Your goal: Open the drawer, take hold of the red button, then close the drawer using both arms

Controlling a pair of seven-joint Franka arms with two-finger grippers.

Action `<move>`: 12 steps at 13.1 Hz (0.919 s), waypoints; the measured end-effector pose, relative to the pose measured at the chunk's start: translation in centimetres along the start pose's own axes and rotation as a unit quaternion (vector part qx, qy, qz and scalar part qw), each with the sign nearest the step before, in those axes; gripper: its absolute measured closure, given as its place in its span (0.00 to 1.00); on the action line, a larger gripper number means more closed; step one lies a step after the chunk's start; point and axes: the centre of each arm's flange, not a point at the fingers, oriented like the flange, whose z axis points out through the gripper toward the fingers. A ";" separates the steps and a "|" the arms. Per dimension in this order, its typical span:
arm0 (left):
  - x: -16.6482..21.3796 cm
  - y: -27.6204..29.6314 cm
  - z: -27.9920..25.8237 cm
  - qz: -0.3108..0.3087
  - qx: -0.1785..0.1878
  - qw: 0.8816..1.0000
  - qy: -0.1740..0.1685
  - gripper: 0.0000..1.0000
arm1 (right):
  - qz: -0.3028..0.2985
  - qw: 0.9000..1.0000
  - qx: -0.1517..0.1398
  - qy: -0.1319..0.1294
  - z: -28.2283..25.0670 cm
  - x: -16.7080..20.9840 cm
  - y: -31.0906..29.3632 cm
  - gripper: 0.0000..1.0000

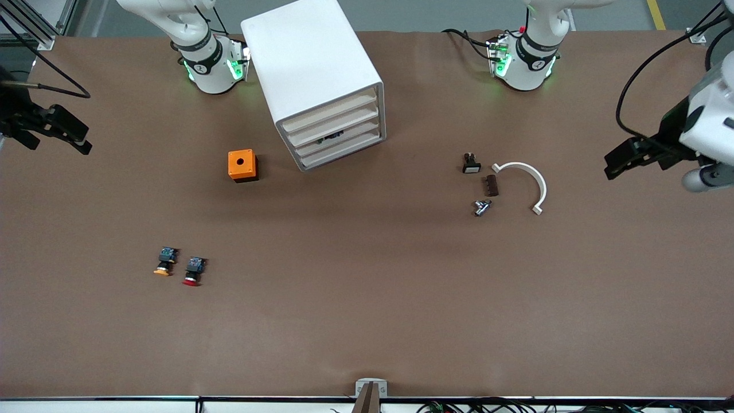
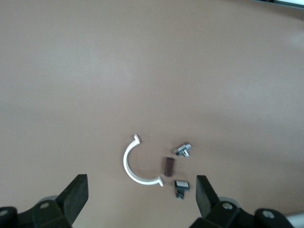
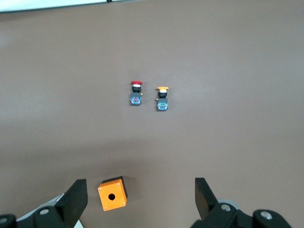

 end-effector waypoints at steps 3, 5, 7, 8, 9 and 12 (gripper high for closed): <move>-1.5 -2.4 -1.3 -0.001 -0.011 1.000 0.001 0.00 | 0.001 1.000 0.000 0.003 -0.1 0.8 0.0 0.00; -2.5 -2.7 -1.7 -0.002 -0.009 1.000 0.001 0.00 | 0.001 1.000 0.000 -0.001 0.7 1.9 -0.1 0.00; -3.0 -2.9 -1.7 0.000 -0.005 1.000 -0.003 0.00 | 0.001 1.000 -0.001 -0.004 1.5 3.1 -0.2 0.00; -3.0 -3.0 -1.4 0.007 -0.002 1.000 -0.005 0.00 | 0.001 1.000 -0.001 -0.004 1.8 3.6 -0.3 0.00; -3.0 -3.0 -1.1 0.019 0.002 1.000 -0.007 0.00 | 0.001 1.000 -0.001 -0.005 1.9 4.0 -0.3 0.00; -3.4 -2.4 -0.1 0.040 0.008 0.999 -0.020 0.00 | 0.001 1.000 -0.003 -0.020 2.1 3.8 -0.3 0.00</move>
